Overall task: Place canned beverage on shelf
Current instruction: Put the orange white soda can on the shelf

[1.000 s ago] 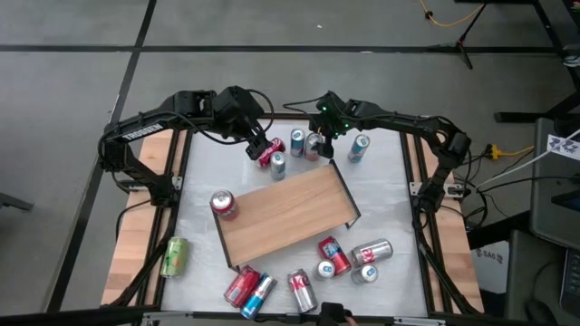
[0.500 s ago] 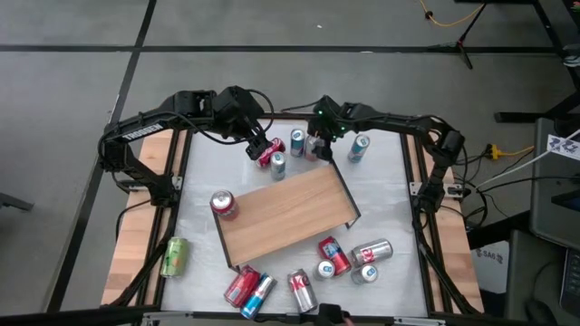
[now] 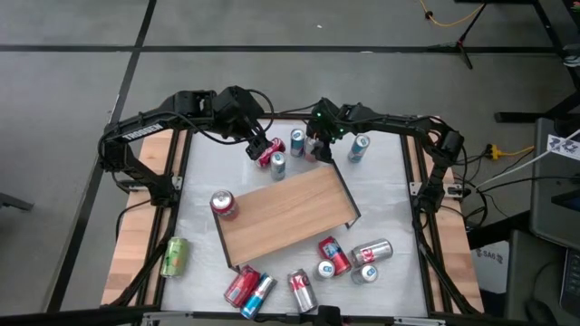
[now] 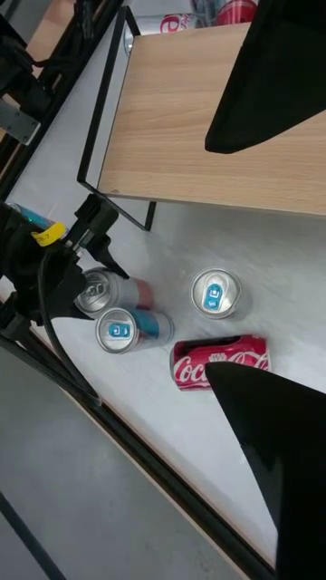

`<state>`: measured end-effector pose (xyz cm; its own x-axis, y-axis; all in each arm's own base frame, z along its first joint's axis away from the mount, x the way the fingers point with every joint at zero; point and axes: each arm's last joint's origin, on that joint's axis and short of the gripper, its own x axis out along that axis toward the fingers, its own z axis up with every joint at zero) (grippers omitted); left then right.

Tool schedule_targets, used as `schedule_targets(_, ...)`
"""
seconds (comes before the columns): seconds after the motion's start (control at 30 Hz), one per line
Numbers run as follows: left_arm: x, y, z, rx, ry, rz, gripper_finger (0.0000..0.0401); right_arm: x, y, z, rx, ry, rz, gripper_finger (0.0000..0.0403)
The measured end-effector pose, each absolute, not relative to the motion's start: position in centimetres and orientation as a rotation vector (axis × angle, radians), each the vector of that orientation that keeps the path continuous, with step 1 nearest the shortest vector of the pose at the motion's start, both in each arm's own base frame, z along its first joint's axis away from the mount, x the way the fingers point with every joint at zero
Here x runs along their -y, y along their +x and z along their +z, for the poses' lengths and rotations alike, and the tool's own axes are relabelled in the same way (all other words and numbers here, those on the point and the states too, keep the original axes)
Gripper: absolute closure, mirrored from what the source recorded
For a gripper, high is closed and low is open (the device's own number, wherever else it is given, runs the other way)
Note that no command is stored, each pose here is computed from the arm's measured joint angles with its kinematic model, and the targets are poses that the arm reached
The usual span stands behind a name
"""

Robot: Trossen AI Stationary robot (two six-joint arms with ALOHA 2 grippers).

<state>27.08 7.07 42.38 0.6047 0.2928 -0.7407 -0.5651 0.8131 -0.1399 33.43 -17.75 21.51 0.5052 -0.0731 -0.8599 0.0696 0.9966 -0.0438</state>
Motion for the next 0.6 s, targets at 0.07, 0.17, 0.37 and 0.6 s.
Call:
schedule_targets(0.07, -7.1, 27.1, 42.4, -0.775, -0.383, 0.510, 0.0015, 17.8, 33.4, 21.5, -1.037, 0.000, -0.088, 0.0129)
schedule_targets(0.17, -7.1, 27.1, 42.4, -0.775, -0.383, 0.510, 0.0015, 17.7, 33.4, 21.6, -1.036, 0.019, -0.101, 0.0129)
schedule_targets(0.37, -7.1, 27.1, 42.4, -0.774, -0.382, 0.511, 0.0015, 17.6, 33.1, 23.3, -1.093, 0.046, -0.105, 0.0112)
schedule_targets(0.6, -7.1, 27.1, 42.4, -0.773, -0.379, 0.518, 0.0015, 17.4, 33.3, 28.4, -1.118, 0.014, -0.138, 0.0120)
